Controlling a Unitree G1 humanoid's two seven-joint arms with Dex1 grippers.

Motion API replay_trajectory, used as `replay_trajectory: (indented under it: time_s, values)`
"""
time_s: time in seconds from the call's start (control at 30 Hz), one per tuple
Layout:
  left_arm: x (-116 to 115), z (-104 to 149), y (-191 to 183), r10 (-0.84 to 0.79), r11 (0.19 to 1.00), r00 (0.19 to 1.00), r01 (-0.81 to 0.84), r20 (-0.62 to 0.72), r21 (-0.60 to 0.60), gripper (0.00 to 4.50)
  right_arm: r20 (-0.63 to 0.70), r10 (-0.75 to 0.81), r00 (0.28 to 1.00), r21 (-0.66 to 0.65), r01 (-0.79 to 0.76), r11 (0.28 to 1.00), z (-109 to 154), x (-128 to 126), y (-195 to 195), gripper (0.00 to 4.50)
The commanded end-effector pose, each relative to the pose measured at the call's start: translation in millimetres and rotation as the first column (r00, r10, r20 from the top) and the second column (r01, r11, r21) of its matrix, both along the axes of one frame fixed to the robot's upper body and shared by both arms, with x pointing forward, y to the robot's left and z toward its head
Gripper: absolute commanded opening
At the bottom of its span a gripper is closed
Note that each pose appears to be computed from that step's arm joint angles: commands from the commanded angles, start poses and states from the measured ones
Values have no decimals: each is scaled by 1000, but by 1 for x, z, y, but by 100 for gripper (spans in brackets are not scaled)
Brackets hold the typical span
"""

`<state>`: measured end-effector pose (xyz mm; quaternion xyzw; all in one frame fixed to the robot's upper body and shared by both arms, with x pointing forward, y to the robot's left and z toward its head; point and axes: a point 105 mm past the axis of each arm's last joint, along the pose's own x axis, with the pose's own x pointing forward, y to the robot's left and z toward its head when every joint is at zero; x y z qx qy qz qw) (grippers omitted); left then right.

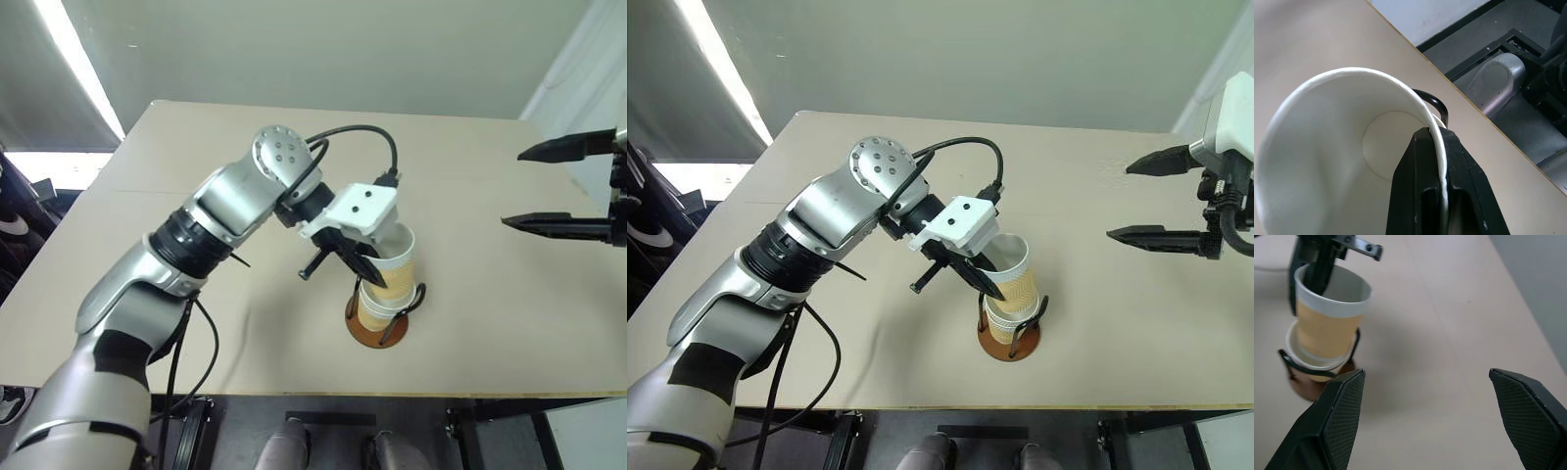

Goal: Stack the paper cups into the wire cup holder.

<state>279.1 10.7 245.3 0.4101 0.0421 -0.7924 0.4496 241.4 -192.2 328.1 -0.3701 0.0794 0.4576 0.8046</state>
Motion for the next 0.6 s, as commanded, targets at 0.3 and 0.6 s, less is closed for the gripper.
replay_trajectory:
  time_s: [0.3, 0.6]
  values:
    - [-5, 2, -4, -57, 998, 997, 56, 41, 33, 3, -45, 82, 996, 34, -80, 996, 9, -24, 15, 415]
    - [-5, 3, -9, -59, 998, 997, 58, 41, 31, 135, -42, 79, 996, 38, -77, 996, 7, -22, 17, 415]
